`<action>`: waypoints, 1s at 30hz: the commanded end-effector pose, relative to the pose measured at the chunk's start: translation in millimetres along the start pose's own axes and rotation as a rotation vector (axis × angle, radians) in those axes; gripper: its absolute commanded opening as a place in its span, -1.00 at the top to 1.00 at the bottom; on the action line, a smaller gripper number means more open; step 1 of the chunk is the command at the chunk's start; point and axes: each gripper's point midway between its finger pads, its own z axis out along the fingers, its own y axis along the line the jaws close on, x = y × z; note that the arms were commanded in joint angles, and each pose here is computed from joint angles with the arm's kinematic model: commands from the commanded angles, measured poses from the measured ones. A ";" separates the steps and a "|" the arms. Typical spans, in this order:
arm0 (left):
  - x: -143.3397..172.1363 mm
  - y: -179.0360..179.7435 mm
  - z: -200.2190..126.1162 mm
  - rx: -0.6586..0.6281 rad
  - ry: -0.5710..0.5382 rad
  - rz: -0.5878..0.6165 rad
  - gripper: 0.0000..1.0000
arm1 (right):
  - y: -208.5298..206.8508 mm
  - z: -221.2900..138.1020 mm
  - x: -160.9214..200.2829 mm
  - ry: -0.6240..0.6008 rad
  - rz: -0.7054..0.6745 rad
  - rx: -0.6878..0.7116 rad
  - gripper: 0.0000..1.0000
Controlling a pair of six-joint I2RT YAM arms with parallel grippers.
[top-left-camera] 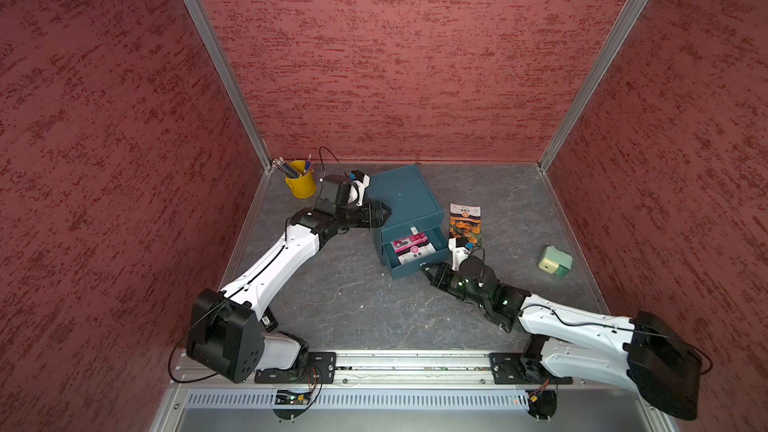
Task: Take the seed bags out of the drawer
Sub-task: Open the drawer in the storage box.
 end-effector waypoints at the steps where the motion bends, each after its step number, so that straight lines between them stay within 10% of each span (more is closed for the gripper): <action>1: 31.3 21.5 8.8 -0.088 0.111 -0.021 -0.73 | -14.8 -8.0 10.1 -0.001 -0.015 0.074 1.00; 30: 30.6 21.8 8.7 -0.088 0.110 -0.014 -0.73 | -30.8 -26.3 36.4 0.038 -0.043 0.181 1.00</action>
